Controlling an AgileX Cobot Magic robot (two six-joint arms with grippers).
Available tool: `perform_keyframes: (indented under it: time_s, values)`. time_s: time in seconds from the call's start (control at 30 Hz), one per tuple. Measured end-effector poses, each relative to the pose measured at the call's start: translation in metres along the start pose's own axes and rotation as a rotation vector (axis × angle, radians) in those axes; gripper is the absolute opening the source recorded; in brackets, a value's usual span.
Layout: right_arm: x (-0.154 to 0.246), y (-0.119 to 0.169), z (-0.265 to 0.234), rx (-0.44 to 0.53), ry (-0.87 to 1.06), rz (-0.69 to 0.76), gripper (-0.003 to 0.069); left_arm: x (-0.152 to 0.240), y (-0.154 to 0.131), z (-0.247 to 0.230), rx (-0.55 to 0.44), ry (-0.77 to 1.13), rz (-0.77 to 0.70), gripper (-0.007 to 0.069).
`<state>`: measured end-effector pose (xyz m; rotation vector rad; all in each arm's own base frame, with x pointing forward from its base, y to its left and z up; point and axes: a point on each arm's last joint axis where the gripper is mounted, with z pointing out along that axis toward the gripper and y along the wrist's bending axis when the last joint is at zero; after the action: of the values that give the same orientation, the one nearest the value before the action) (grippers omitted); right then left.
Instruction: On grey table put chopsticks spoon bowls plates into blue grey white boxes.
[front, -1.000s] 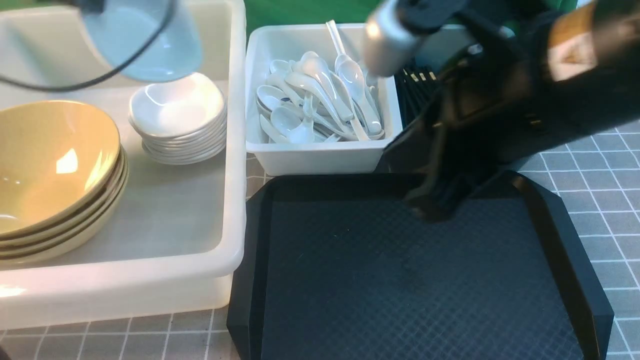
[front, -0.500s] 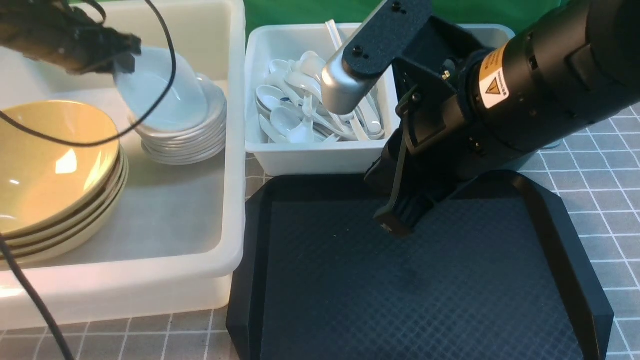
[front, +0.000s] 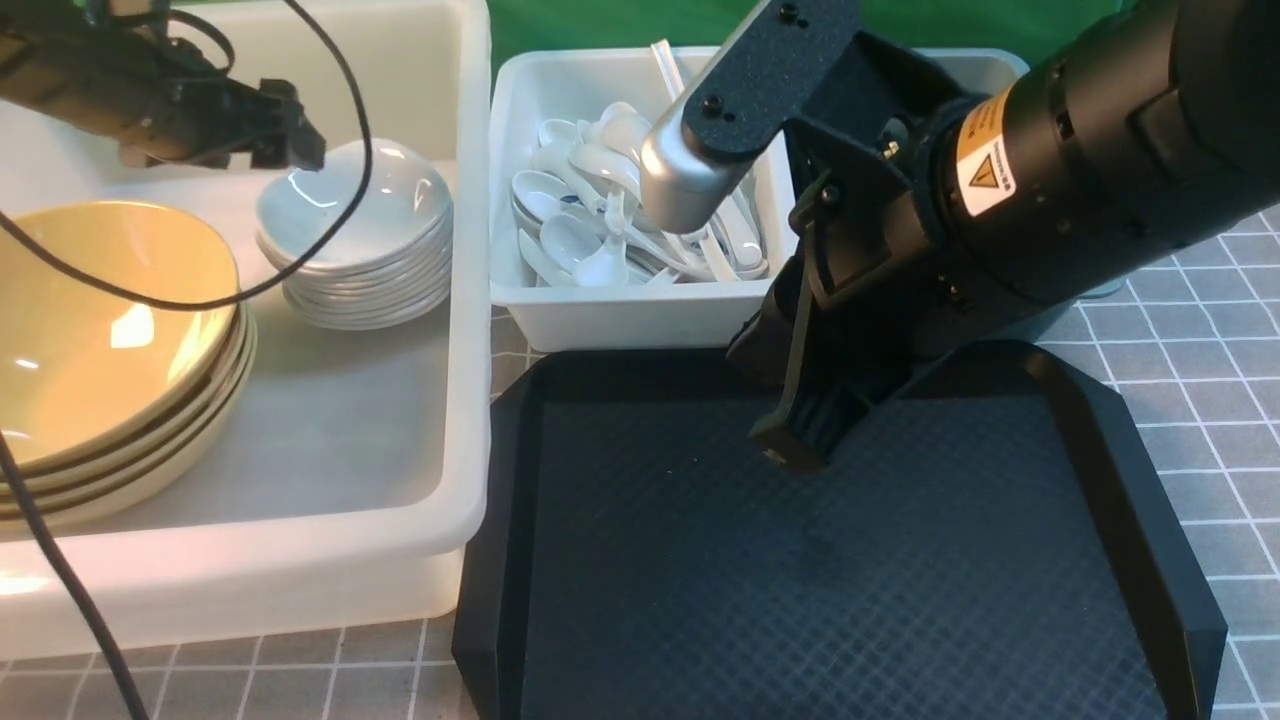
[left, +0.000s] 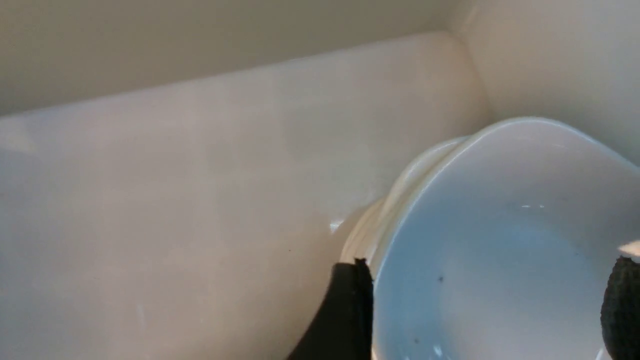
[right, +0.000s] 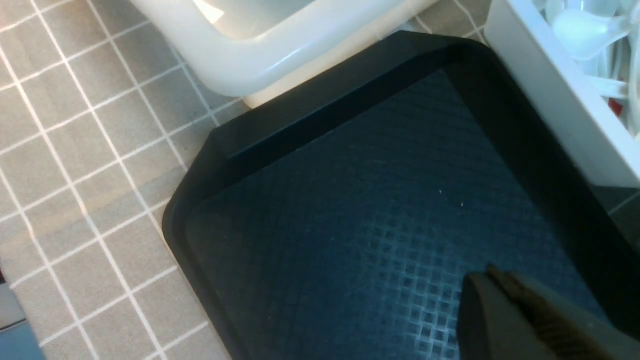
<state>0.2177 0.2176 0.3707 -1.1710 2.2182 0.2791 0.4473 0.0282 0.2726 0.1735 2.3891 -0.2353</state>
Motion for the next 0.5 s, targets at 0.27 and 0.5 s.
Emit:
perform_keyframes:
  time_s: [0.27, 0.5]
  values:
    - [0.004, -0.001, -0.009, 0.016, 0.018, -0.005, 0.0034, -0.028, -0.045, -0.116, -0.05, -0.047, 0.169, 0.0071]
    - [0.002, -0.001, -0.031, 0.034, -0.074, 0.014, 0.0034, 0.004, -0.092, -0.219, -0.037, -0.143, 0.191, -0.0009]
